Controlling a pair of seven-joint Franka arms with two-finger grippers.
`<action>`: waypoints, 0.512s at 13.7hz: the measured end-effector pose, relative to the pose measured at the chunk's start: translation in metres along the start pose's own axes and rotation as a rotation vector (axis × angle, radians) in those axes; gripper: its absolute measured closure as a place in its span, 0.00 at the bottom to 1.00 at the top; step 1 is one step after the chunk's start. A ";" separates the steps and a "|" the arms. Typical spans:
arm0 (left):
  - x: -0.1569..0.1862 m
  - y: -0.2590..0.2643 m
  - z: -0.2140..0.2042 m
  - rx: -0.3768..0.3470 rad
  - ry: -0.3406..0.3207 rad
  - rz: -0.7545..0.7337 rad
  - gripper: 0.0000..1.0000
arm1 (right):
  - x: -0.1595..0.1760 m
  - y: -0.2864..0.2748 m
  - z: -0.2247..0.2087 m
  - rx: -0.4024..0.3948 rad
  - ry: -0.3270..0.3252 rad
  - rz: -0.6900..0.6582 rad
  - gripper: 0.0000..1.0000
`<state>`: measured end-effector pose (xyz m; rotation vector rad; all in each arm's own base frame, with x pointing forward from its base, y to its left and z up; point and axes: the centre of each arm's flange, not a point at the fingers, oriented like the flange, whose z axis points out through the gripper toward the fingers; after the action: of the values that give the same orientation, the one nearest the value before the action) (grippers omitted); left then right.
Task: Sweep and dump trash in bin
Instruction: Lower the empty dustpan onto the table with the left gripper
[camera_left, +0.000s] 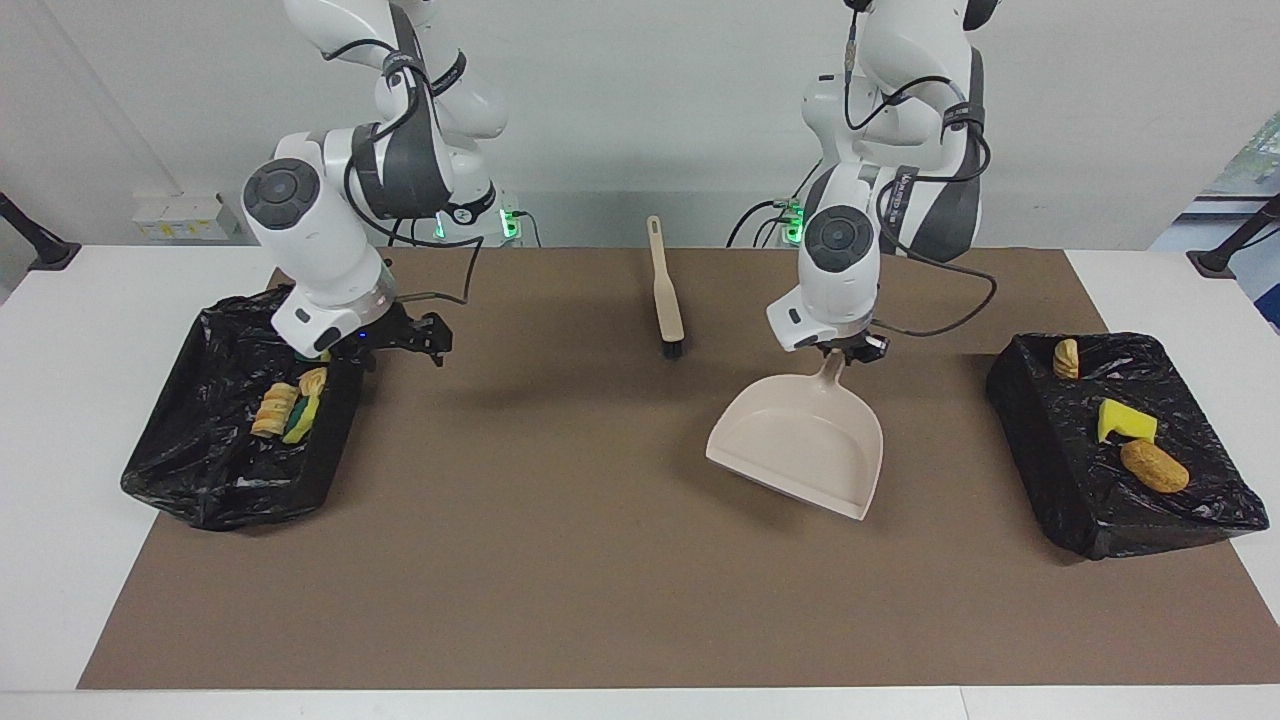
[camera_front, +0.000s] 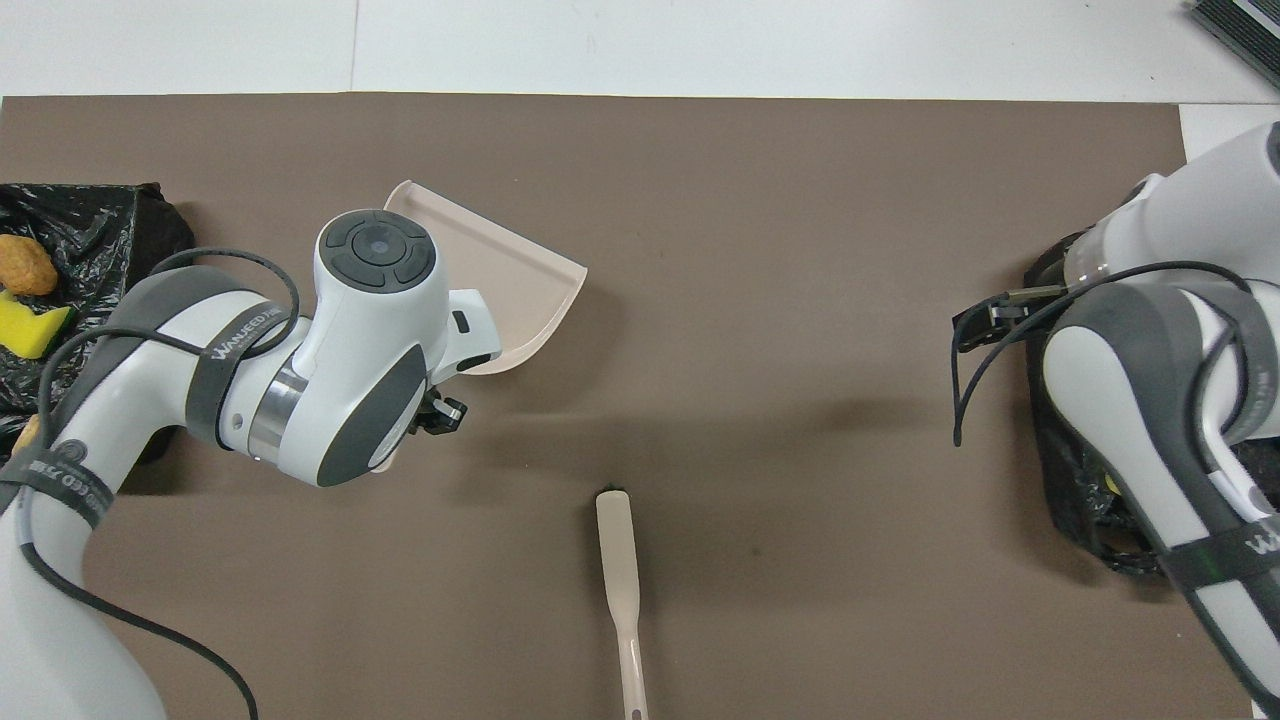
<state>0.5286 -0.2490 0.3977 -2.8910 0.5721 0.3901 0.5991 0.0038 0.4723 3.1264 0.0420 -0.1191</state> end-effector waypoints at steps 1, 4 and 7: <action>0.004 0.010 -0.003 -0.051 0.004 -0.071 0.68 | 0.002 0.014 -0.010 -0.019 0.021 0.019 0.00; 0.019 0.039 -0.017 -0.139 0.023 -0.181 0.68 | 0.000 0.034 -0.038 -0.046 0.060 0.058 0.00; 0.033 0.068 -0.019 -0.217 0.029 -0.248 0.68 | -0.021 0.041 -0.073 -0.056 0.071 0.080 0.00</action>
<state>0.5357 -0.3264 0.3990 -3.1279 0.1781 0.3964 0.5852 -0.0367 0.5473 3.0699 -0.0780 -0.0054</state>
